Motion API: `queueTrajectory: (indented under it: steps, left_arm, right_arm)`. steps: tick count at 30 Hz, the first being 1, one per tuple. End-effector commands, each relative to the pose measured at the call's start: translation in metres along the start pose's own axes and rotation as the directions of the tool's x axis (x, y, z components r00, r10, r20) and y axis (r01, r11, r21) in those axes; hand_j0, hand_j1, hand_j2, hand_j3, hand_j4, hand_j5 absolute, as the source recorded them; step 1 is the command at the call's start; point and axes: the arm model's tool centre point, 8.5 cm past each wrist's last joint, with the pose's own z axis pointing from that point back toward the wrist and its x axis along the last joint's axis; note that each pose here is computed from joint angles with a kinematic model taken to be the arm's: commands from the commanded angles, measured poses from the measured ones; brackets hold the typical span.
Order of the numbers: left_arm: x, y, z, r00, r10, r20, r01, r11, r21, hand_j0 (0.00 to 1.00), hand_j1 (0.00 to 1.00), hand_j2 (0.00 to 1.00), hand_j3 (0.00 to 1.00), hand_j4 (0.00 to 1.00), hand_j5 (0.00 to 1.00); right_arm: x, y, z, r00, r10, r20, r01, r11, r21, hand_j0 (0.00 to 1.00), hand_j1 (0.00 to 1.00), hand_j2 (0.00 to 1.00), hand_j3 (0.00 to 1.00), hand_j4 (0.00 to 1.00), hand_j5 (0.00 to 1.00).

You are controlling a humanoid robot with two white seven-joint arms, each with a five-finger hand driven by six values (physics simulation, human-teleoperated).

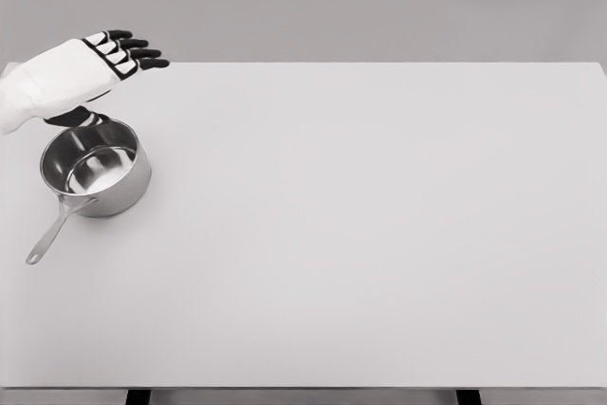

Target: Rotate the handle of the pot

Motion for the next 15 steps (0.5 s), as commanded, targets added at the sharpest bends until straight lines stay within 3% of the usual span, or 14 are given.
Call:
queueTrajectory:
  steps: [1,6,9,11,15]
  left_arm:
    - [0.001,0.001,0.0,1.0,0.004,0.001,-0.004,1.0,0.005,1.0,1.0,1.0,1.0,1.0,1.0]
    - [0.002,0.004,0.0,1.0,0.002,0.008,-0.002,1.0,0.014,1.0,1.0,1.0,1.0,1.0,1.0]
    - [0.034,0.027,-0.005,0.994,-0.054,0.1,0.047,0.996,0.071,1.0,1.0,1.0,1.0,1.0,1.0]
    - [0.046,0.008,-0.002,0.993,-0.02,0.119,0.014,0.999,0.044,1.0,1.0,1.0,1.0,1.0,1.0]
    - [0.06,-0.007,0.001,0.989,0.016,0.144,-0.021,0.999,0.037,1.0,1.0,1.0,1.0,1.0,1.0]
  right_arm:
    - [-0.001,-0.001,0.0,1.0,0.005,-0.002,-0.005,1.0,-0.005,1.0,1.0,1.0,1.0,1.0,1.0]
    - [0.0,0.0,0.0,1.0,-0.007,0.001,0.007,1.0,-0.004,1.0,1.0,1.0,1.0,1.0,1.0]
    - [0.0,0.0,0.0,1.0,-0.009,0.002,0.009,1.0,-0.001,1.0,1.0,1.0,1.0,1.0,1.0]
    - [0.001,0.0,0.0,1.0,-0.007,0.004,0.007,1.0,-0.001,1.0,1.0,1.0,1.0,1.0,1.0]
    - [0.001,0.0,0.0,1.0,-0.009,0.004,0.009,1.0,-0.001,1.0,1.0,1.0,1.0,1.0,1.0]
